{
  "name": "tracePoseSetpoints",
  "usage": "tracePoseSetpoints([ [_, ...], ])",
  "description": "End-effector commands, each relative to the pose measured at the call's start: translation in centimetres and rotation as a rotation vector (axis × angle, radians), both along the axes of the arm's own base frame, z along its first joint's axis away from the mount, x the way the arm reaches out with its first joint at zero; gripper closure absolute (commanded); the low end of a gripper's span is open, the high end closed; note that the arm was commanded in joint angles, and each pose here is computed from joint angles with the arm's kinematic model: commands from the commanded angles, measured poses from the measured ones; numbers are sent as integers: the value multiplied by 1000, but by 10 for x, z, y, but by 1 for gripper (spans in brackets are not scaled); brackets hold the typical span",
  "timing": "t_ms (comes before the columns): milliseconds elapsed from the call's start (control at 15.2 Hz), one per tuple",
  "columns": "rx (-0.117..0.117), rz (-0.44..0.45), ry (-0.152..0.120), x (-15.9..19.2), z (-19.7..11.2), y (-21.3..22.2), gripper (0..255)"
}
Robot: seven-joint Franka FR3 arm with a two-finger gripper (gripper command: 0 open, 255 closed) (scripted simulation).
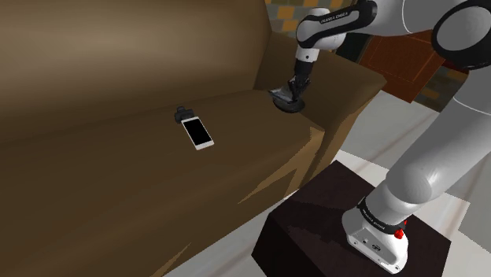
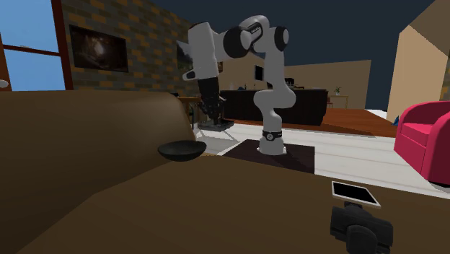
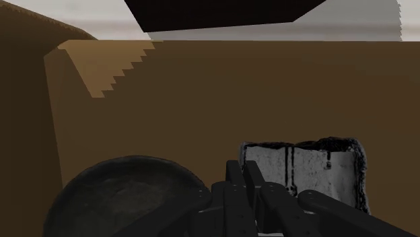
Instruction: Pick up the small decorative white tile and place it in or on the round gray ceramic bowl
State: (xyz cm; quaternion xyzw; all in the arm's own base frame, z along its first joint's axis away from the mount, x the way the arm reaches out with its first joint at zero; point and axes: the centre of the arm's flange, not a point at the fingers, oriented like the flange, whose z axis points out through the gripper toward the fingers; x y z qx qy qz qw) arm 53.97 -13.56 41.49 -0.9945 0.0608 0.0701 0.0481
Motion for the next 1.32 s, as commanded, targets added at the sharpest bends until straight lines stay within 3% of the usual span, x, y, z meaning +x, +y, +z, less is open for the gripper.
tracePoseSetpoints([
  [0, 0, 0, 0, 6, 3, -23, 255],
  [528, 0, 0, 0, 38, 11, -124, 255],
  [1254, 0, 0, 0, 38, -47, -124, 255],
])
